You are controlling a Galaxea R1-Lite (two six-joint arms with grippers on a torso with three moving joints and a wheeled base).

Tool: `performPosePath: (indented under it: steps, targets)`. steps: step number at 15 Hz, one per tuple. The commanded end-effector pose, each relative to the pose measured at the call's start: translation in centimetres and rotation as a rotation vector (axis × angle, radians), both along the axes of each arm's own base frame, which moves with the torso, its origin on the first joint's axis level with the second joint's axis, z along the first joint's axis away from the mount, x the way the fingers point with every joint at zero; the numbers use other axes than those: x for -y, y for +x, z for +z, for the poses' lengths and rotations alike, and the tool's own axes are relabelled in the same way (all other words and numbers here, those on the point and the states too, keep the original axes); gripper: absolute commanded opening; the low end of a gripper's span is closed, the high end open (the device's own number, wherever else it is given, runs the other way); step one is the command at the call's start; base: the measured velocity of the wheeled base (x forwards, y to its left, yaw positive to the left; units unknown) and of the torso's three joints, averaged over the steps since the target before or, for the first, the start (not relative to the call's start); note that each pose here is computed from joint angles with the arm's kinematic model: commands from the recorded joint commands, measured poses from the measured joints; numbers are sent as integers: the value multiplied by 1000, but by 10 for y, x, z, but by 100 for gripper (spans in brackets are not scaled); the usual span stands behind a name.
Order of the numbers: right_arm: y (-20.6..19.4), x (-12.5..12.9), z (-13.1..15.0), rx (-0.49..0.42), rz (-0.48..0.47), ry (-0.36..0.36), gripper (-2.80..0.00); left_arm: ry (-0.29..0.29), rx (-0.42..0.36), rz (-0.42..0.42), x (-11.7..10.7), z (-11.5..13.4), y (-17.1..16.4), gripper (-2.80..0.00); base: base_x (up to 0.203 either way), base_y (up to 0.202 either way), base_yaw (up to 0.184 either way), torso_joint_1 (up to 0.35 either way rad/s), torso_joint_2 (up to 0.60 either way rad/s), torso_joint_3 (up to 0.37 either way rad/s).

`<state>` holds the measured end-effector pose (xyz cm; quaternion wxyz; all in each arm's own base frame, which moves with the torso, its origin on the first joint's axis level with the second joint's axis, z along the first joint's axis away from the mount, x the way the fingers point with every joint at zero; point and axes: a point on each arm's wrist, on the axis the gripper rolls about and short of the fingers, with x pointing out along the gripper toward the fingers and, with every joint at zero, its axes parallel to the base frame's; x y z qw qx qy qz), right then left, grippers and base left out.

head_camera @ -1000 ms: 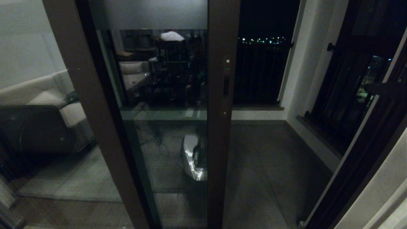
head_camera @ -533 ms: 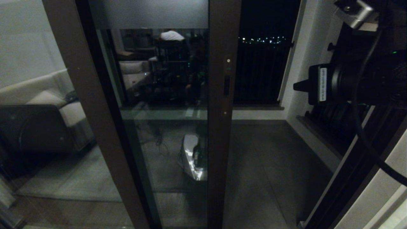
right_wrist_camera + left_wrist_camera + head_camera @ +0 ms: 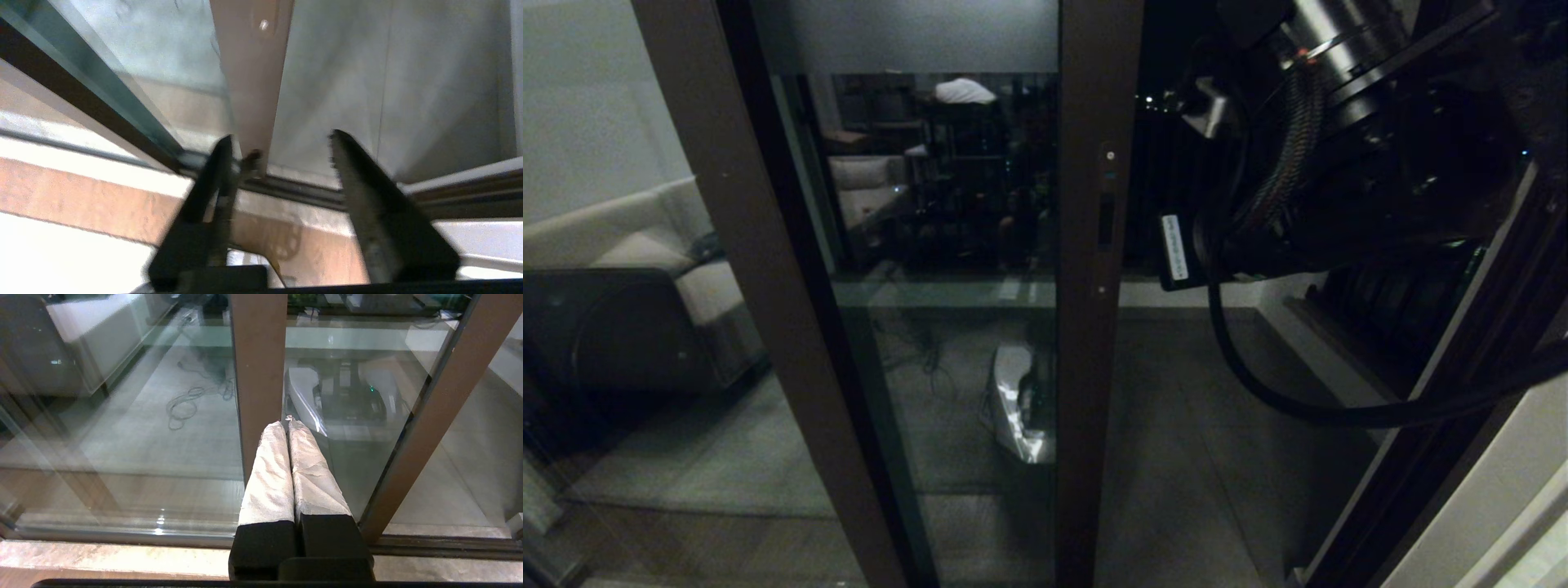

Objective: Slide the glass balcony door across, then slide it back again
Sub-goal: Close the slid door

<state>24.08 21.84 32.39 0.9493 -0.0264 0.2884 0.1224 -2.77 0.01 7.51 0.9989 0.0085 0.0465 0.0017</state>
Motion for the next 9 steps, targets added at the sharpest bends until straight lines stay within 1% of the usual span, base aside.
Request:
performPosePath:
  steps: [1, 2, 3, 5, 6, 8, 9]
  targets:
    - [20, -17, -26, -52, -11, -57, 0, 0, -1, 0, 0, 0, 0, -280, 0, 0, 0, 0, 0, 0]
    - [26, -19, -31, -47, -29, -64, 0, 0, -1, 0, 0, 0, 0, -280, 0, 0, 0, 0, 0, 0]
    - [31, -21, -31, -21, -42, -46, 0, 0, -1, 0, 0, 0, 0, -280, 0, 0, 0, 0, 0, 0]
    - [37, -23, -24, 47, -54, 17, 0, 0, -1, 0, 0, 0, 0, -280, 0, 0, 0, 0, 0, 0]
    - [40, -22, -21, 71, -61, 37, 0, 0, -1, -1, 0, 0, 0, -280, 0, 0, 0, 0, 0, 0]
    - [49, -13, -19, 96, -87, 43, 0, 0, -1, -1, 0, 0, 0, -280, 0, 0, 0, 0, 0, 0]
    - [56, -9, -16, 127, -103, 60, 0, 0, -1, -1, 0, 0, 0, -280, 0, 0, 0, 0, 0, 0]
